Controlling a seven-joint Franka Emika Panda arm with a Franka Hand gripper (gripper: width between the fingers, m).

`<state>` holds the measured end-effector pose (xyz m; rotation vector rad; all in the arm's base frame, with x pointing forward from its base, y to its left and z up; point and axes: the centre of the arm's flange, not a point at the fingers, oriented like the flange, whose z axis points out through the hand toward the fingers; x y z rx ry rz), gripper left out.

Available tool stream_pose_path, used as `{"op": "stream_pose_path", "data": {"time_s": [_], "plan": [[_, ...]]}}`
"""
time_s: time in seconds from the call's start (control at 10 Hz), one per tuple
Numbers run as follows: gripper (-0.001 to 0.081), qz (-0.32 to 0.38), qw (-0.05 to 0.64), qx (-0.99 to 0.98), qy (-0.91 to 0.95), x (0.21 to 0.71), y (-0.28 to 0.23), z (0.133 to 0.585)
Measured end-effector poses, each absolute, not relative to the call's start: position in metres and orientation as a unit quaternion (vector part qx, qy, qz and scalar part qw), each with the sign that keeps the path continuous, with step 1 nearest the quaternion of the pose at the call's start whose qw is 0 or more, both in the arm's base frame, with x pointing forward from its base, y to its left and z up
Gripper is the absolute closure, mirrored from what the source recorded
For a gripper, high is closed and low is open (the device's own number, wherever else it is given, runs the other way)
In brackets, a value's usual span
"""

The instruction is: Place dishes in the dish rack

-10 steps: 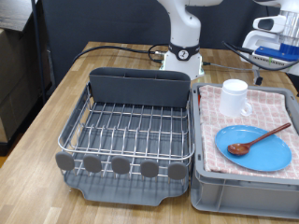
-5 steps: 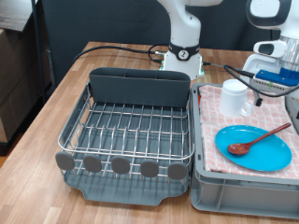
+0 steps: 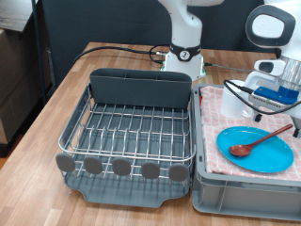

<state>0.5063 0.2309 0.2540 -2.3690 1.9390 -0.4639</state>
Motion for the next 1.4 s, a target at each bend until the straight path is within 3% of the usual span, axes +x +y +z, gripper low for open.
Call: {"op": "stream_pose_path", "data": {"time_s": [0.8,0.9,1.0,1.1,1.3,1.4], "plan": [[0.0003,-0.147,0.029,-0.748,0.647,0.504,0.231,0.227],[0.0075,-0.147,0.031,-0.746,0.649,0.503,0.23,0.224],[0.0233,-0.147,0.031,-0.743,0.652,0.502,0.23,0.221],[0.0233,-0.148,0.032,-0.74,0.655,0.499,0.23,0.218],[0.0573,-0.149,0.034,-0.736,0.659,0.494,0.232,0.213],[0.0573,-0.149,0.033,-0.735,0.661,0.491,0.233,0.211]]}}
